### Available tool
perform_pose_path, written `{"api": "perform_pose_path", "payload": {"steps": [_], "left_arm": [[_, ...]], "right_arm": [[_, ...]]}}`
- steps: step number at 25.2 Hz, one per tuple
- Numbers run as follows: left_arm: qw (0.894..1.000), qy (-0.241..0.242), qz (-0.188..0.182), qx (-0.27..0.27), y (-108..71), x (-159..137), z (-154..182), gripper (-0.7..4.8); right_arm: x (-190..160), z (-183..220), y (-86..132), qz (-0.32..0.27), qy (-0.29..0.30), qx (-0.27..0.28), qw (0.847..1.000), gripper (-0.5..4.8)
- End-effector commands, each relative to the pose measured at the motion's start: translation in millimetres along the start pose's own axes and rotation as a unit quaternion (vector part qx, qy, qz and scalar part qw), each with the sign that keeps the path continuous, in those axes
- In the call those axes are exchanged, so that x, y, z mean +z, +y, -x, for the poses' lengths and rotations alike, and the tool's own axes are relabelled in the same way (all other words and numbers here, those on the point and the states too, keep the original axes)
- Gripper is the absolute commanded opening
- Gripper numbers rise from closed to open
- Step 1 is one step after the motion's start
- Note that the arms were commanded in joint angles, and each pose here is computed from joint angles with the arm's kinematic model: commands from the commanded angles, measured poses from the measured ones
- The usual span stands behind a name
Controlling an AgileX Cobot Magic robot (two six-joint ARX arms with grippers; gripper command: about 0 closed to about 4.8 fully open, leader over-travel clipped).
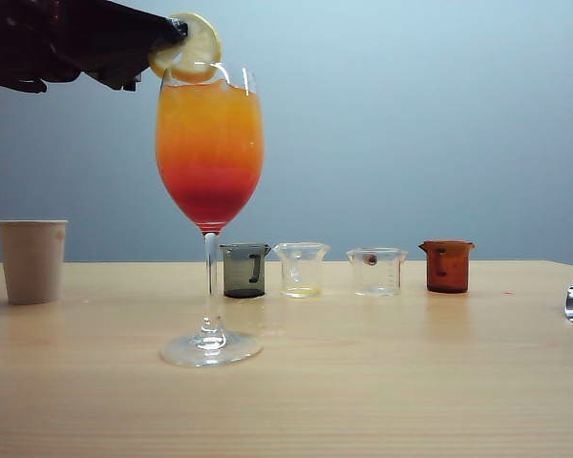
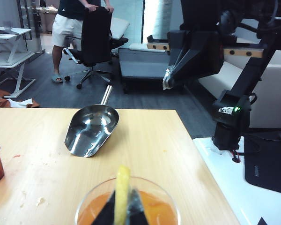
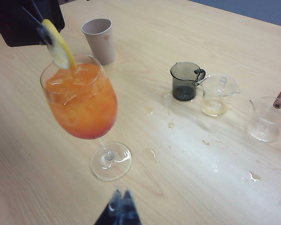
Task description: Pick up the lemon slice from the paper cup on the left and carefully insert it into the rim of the goblet.
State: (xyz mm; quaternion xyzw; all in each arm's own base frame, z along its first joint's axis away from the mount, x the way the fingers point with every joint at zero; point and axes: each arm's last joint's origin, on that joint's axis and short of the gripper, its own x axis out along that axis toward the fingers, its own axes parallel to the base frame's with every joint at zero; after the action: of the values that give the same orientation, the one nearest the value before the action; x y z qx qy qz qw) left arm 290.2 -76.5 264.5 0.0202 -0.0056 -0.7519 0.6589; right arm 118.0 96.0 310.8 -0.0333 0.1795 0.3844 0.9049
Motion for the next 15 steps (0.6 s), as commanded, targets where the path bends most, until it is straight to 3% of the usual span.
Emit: {"api": "perform_pose_path", "payload": {"steps": [1, 15], "left_arm": [[1.0, 0.001, -0.008, 0.002, 0.4, 1.2, 0.6, -0.06], [1.0, -0.002, -0.002, 0.0, 5.0, -9.2, 1.8, -0.06]], "right_arm": [[1.4, 0.5, 0.3, 0.002, -0.005, 0.002, 1.0, -0.06], [1.1, 0.4, 0.2, 0.002, -0.004, 0.001, 1.0, -0.06]]}}
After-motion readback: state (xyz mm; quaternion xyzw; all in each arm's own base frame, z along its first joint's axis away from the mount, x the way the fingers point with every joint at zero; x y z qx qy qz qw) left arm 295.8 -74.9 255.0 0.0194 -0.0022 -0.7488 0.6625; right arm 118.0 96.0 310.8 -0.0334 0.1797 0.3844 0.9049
